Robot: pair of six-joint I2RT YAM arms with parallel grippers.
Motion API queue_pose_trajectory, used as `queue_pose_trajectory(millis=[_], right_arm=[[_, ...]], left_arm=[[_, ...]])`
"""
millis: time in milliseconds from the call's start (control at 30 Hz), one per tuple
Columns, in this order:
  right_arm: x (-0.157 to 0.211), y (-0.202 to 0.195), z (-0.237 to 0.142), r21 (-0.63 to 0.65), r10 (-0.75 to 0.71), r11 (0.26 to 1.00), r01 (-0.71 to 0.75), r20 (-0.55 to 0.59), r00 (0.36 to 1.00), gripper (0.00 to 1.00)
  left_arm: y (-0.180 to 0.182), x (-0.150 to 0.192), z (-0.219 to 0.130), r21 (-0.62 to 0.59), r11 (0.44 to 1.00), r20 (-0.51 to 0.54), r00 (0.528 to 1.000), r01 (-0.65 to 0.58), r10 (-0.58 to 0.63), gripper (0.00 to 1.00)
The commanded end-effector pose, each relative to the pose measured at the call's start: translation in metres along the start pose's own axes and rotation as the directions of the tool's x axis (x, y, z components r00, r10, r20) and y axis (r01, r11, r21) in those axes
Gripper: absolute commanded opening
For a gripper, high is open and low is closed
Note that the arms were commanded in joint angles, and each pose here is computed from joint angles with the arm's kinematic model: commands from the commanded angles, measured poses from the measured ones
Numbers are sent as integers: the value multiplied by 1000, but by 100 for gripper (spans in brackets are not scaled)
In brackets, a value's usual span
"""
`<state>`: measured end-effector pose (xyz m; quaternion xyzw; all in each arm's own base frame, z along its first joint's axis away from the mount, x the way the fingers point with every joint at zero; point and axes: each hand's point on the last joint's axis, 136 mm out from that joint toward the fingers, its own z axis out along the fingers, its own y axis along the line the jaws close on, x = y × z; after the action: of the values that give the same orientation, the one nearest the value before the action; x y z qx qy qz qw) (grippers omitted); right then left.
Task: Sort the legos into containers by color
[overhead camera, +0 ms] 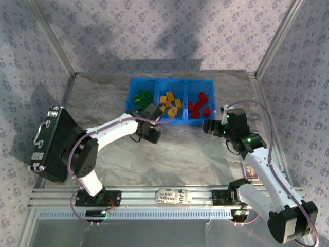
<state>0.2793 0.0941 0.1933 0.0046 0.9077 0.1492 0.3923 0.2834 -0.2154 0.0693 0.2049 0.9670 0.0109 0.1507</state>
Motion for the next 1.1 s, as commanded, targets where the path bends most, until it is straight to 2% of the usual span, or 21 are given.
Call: queue_pose_trajectory(millis=[0,133,400,467,600,633,1067], right_arm=[[-12,13,-10,-30,-5,1000,6,33,999,86],[-7,12,-10,-19,-5,1000,6,24,1000,87],[-4,15,-5,-18,0,1000,0,13,1000,86],[-5,16,-4,-16,-2,1000,2,13,1000,86],[-4,16,-4,-13,-6,1000,6,8,1000,86],[-3,15,-4,-11,-7,1000,7,6,1000,86],[6,10,-3,2,-11,1000,11,-2,1000,86]], left_arm=[[3,-28,6,95,986,141,979,135,-148,87],[11,-34,9,150,976,178,966,160,-185,87],[5,-38,25,175,976,157,975,132,-160,83],[2,-40,27,183,975,153,976,129,-158,79],[-1,-44,29,188,974,130,980,126,-152,62],[-2,-44,29,189,974,123,982,121,-146,61],[0,-25,44,139,984,34,993,109,-115,62]])
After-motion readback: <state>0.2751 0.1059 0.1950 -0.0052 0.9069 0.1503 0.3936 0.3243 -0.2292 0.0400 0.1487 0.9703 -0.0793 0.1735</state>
